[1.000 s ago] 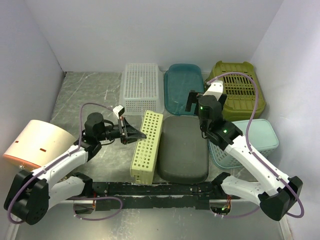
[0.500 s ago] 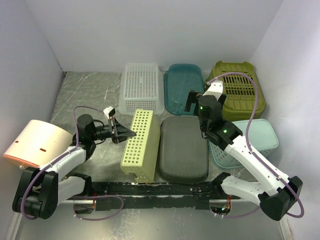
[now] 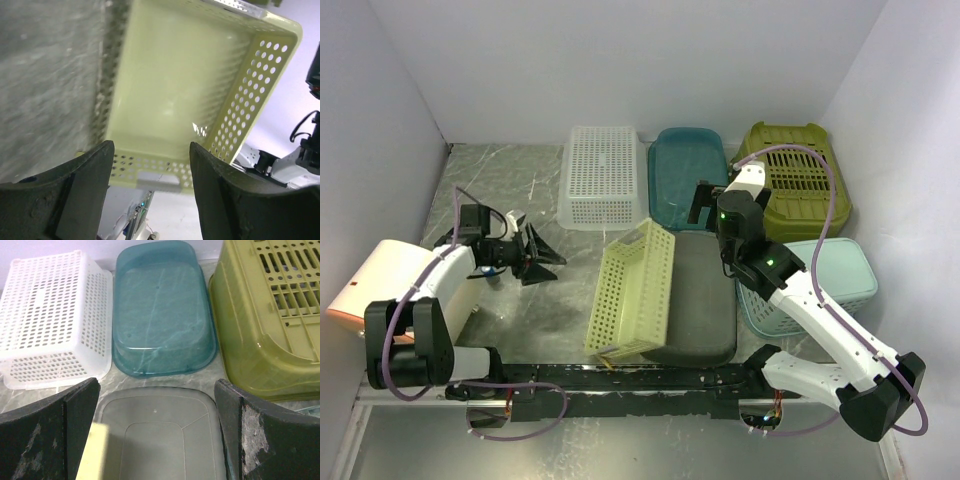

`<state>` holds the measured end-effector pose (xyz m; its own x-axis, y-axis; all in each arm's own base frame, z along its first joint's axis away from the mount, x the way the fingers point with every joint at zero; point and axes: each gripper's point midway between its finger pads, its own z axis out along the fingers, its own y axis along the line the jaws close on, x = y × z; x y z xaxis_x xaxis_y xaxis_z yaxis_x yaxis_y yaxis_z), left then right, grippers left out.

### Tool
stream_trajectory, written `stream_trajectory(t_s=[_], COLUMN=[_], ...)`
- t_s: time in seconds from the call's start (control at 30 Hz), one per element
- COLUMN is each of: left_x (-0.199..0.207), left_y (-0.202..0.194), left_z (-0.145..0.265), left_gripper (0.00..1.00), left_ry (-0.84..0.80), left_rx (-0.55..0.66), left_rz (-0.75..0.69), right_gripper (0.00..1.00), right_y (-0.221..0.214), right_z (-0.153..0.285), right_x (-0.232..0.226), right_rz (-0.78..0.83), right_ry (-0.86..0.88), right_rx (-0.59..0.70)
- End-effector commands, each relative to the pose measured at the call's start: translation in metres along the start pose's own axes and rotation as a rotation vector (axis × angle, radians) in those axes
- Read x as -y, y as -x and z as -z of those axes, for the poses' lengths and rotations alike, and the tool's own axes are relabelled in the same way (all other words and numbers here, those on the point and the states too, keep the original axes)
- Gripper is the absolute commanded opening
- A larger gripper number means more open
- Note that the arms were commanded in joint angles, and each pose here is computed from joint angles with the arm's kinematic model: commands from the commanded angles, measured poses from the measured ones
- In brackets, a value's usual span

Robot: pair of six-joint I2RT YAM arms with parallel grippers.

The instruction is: Turn the large container upside down

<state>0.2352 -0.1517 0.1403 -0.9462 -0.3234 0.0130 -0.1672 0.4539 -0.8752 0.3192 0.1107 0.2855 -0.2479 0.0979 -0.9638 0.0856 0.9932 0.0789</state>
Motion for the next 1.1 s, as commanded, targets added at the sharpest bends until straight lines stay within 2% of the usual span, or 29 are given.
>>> stream_trajectory(t_s=[0.0,0.13,0.27,0.43,0.5,0.6,0.67,0.73,0.9,1.07], left_x=[-0.020,0.001,0.039,0.059,0.064,0.075,0.090,0.106,0.164,0.197], left_y=[-0.003,0.018,0.034,0.039,0.044,0.057,0.074,0.091,0.132,0.156], left_z=[0.012,0.026,0.051,0.071,0.079,0.097,0.118,0.134,0.163,0.194], left_gripper=[0.72,0.73,0.73,0.72,0.72,0.73,0.73,0.74,0.75,0.74], left_ry=[0.072,0.110,0.144,0.248,0.275,0.349,0.419,0.455,0.427,0.379], left_rx=[0.003,0.107,0.235,0.297,0.329,0.409,0.492,0.555,0.674,0.807], left_rz=[-0.011,-0.121,-0.277,-0.373,-0.391,-0.387,-0.382,-0.379,-0.403,-0.411], right_gripper=[1.00,1.00,1.00,1.00,0.99,0.99,1.00,1.00,1.00,0.97], right_y=[-0.001,-0.033,-0.077,-0.085,-0.081,-0.072,-0.081,-0.101,-0.153,-0.208], right_z=[0.001,0.004,0.012,0.022,0.032,0.063,0.076,0.085,0.110,0.124], right_x=[-0.013,-0.037,-0.052,-0.072,-0.098,-0.153,-0.188,-0.222,-0.297,-0.329], right_rz=[-0.029,-0.067,-0.090,-0.106,-0.098,0.006,0.054,0.080,0.172,0.289], right_ry=[0.074,0.187,0.279,0.383,0.474,0.512,0.533,0.564,0.634,0.637], right_rx=[-0.021,-0.154,-0.293,-0.354,-0.360,-0.296,-0.312,-0.376,-0.465,-0.521])
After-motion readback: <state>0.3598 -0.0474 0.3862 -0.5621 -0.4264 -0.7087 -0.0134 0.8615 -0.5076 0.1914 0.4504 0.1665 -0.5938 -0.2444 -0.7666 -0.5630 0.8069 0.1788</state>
